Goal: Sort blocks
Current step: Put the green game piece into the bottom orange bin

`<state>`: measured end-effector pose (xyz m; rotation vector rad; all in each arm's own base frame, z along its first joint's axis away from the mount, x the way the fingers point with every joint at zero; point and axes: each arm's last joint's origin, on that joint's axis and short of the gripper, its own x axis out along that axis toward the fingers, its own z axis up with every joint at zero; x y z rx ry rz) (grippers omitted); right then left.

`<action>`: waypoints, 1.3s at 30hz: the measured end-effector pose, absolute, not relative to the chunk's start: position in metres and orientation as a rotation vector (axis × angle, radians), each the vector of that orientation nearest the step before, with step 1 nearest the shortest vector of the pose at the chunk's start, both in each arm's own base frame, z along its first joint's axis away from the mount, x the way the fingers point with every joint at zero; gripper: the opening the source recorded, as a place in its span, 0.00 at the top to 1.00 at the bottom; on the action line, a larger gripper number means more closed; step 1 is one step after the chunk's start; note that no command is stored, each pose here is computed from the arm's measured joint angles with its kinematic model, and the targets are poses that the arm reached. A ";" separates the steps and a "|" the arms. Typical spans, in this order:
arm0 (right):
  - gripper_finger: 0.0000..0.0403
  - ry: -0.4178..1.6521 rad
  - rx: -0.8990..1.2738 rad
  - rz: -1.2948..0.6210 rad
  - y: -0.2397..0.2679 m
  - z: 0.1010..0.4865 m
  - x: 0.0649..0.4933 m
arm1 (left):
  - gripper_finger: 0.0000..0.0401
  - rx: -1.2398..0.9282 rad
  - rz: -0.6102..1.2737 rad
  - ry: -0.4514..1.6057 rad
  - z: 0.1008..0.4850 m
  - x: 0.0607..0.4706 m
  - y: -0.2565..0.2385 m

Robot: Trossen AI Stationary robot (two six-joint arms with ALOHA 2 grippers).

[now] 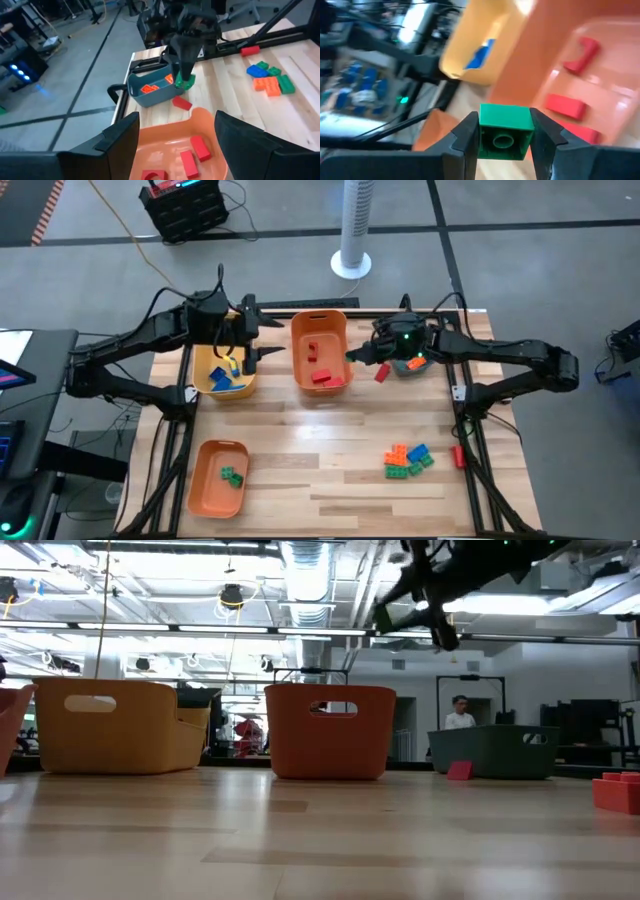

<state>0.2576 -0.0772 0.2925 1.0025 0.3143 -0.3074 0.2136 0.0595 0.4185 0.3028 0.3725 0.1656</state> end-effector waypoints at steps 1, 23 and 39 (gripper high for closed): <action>0.65 0.302 0.999 -0.285 -0.078 0.294 0.258 | 0.37 0.290 0.168 0.371 0.418 0.214 0.060; 0.65 -0.082 0.929 0.021 -0.070 0.364 0.324 | 0.37 0.371 0.208 0.250 0.408 0.276 0.051; 0.65 -0.066 0.931 0.080 -0.060 0.369 0.329 | 0.37 0.416 0.093 0.187 0.412 0.278 0.045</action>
